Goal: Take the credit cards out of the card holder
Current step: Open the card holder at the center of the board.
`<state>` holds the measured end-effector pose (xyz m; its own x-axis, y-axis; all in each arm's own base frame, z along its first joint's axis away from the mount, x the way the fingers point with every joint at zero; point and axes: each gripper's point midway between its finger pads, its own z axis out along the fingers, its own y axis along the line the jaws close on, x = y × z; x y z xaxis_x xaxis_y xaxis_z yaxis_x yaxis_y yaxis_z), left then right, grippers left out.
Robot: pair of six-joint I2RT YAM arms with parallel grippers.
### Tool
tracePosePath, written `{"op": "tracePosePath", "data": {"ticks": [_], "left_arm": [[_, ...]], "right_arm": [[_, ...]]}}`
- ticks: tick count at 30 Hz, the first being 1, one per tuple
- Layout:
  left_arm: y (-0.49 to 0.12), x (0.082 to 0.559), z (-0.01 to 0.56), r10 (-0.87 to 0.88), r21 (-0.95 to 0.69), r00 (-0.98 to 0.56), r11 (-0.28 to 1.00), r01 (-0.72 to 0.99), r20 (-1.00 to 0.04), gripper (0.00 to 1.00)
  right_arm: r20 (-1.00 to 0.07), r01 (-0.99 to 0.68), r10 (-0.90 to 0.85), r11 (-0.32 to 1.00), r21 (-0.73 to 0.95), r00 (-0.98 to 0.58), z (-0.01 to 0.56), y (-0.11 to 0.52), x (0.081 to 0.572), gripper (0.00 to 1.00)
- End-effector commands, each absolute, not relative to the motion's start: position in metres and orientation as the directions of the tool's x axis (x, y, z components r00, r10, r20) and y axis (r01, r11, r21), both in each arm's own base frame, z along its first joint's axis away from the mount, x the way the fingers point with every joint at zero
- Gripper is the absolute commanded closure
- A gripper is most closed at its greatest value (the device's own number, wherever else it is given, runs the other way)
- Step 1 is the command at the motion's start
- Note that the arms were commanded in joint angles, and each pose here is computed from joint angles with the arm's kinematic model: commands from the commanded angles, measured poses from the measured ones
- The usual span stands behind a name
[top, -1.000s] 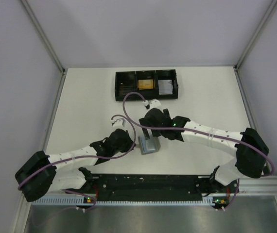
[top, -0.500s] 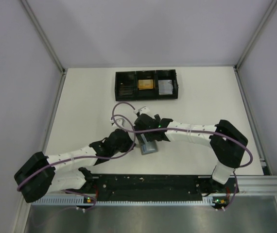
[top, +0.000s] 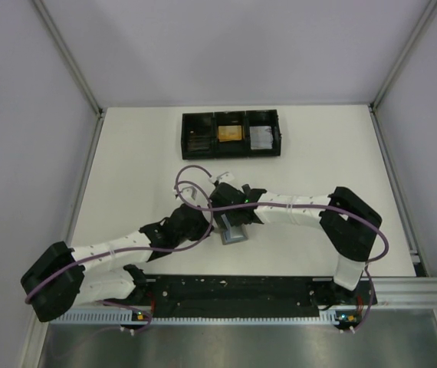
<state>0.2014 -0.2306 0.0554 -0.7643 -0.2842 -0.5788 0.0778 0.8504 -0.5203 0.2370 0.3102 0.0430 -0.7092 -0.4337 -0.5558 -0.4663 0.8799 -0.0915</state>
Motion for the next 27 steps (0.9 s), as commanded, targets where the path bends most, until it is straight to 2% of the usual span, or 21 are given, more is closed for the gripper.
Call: {"op": "tracePosePath", "data": {"ticks": [1,17,27], "left_arm": [[-0.232,0.206,0.067,-0.319,-0.545,-0.742,0.835,0.075,-0.59,1.0],[-0.211,0.207,0.061,-0.32,-0.484,-0.72,0.874,0.025,-0.616,1.0],[-0.204,0.209,0.057,-0.315,-0.455,-0.713,0.89,0.006,-0.626,1.0]], "right_arm": [[-0.573,-0.461,-0.416,0.884,-0.073,-0.706,0.045,0.325,0.241,0.02],[-0.564,-0.344,-0.432,0.902,-0.262,-0.703,0.046,0.27,0.255,0.02],[-0.58,-0.311,-0.384,0.923,-0.227,-0.718,0.058,0.255,0.256,0.02]]}}
